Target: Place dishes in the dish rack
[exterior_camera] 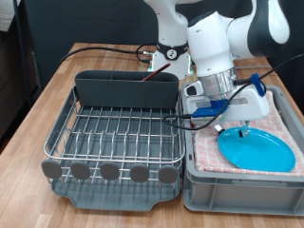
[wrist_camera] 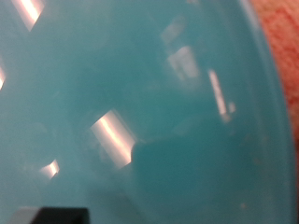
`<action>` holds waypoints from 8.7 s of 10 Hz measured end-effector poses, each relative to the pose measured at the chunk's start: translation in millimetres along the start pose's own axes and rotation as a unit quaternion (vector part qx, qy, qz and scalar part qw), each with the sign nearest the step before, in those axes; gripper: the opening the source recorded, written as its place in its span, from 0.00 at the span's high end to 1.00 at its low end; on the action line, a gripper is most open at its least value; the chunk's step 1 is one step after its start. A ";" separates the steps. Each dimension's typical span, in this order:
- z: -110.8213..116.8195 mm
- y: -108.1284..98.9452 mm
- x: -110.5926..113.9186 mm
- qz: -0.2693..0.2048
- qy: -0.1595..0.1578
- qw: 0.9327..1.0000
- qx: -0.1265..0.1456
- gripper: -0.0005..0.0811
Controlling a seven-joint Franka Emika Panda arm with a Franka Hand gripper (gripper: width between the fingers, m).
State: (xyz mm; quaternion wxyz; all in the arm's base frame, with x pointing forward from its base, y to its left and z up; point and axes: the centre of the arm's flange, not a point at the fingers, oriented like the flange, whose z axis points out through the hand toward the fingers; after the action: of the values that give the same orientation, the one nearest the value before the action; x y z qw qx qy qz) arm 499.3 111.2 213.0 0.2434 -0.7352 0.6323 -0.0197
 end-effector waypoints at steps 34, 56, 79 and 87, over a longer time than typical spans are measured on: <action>-247.6 -45.4 78.2 -0.106 0.206 0.939 -0.253 0.95; -268.1 -74.8 206.8 -0.450 0.222 0.810 -0.303 0.95; -198.1 -43.0 259.1 -0.406 0.208 0.838 -0.299 0.32; -253.8 -68.2 232.8 -0.360 0.171 0.874 -0.277 0.01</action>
State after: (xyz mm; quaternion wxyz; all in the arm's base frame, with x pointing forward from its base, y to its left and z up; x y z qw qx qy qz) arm 523.1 -186.4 397.8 -0.1062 -0.9342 0.3358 -0.0558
